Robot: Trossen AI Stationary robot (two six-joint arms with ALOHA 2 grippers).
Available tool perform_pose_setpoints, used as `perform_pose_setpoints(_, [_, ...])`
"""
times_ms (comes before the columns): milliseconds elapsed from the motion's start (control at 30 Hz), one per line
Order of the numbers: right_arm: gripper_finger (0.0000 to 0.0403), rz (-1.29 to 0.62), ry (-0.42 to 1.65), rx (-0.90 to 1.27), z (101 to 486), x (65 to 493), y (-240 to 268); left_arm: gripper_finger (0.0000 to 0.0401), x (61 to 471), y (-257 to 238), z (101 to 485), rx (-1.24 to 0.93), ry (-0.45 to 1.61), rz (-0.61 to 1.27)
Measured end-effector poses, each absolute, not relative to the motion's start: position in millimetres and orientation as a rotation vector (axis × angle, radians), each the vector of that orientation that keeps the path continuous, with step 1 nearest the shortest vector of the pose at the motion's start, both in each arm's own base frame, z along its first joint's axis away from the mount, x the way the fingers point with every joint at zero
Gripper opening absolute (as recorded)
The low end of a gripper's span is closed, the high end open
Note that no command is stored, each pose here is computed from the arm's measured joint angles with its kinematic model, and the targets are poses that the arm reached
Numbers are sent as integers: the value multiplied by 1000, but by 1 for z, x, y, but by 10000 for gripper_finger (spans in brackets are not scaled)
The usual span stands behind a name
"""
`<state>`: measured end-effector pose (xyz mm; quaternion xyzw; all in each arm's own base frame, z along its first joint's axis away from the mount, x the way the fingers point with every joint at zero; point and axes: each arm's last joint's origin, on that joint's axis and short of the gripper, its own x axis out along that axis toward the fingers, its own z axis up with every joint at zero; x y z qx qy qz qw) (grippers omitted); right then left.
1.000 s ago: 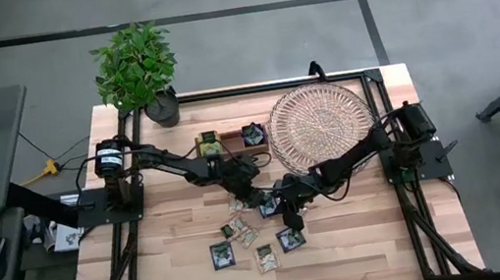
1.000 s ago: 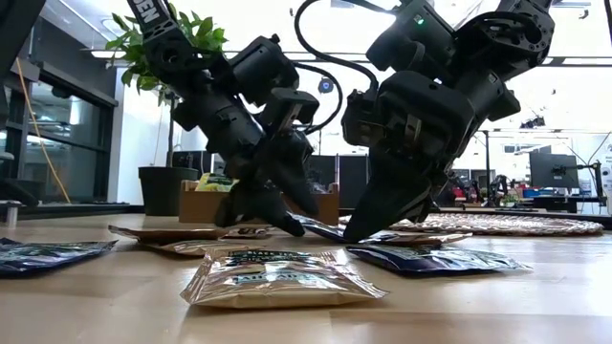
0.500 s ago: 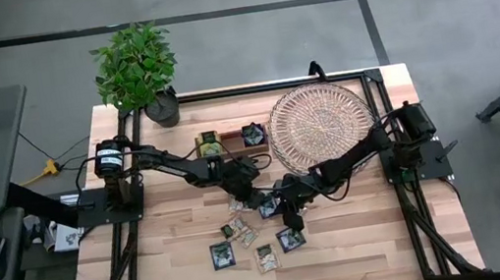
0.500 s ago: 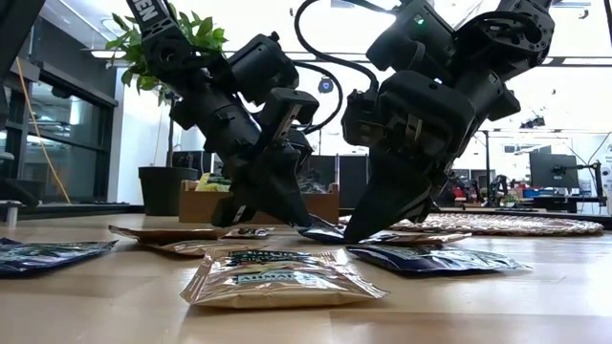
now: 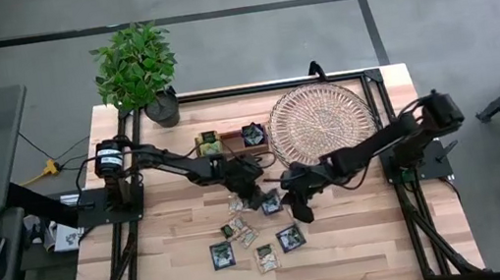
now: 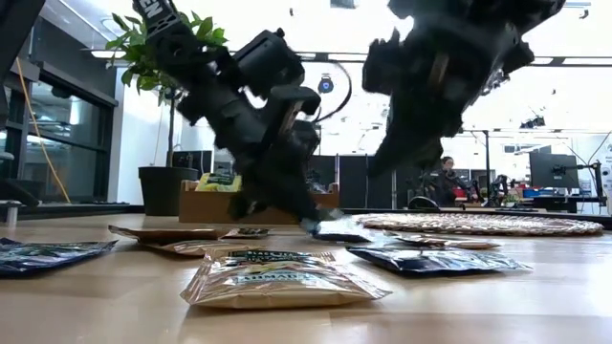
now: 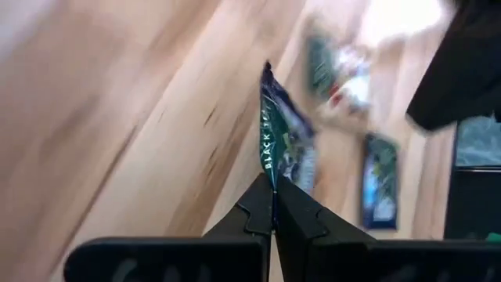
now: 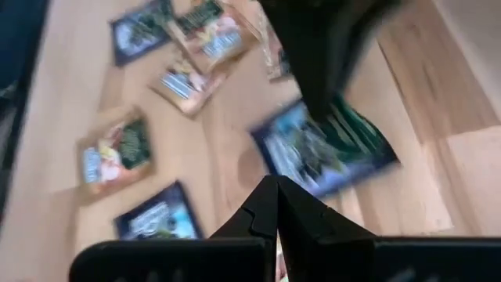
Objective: Pick & Place Tea
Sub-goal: Put the blue tea bag into the right section of the wooden organizer
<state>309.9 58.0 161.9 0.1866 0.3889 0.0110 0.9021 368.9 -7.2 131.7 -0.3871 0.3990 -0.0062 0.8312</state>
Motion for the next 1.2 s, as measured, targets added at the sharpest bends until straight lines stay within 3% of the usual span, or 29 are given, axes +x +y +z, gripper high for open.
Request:
perform_pose_setpoints(267, [4, 1, 783, 398, 187, 298, 49, 0, 392, -16, 174, -535, 885, -29])
perform_pose_setpoints(500, [34, -56, 785, 414, 206, 284, 30, 0, 395, -31, 199, -280, 980, 53])
perform_pose_setpoints(1200, [210, -78, 777, 376, 203, 278, 7, 0, 404, -32, 215, -206, 881, 148])
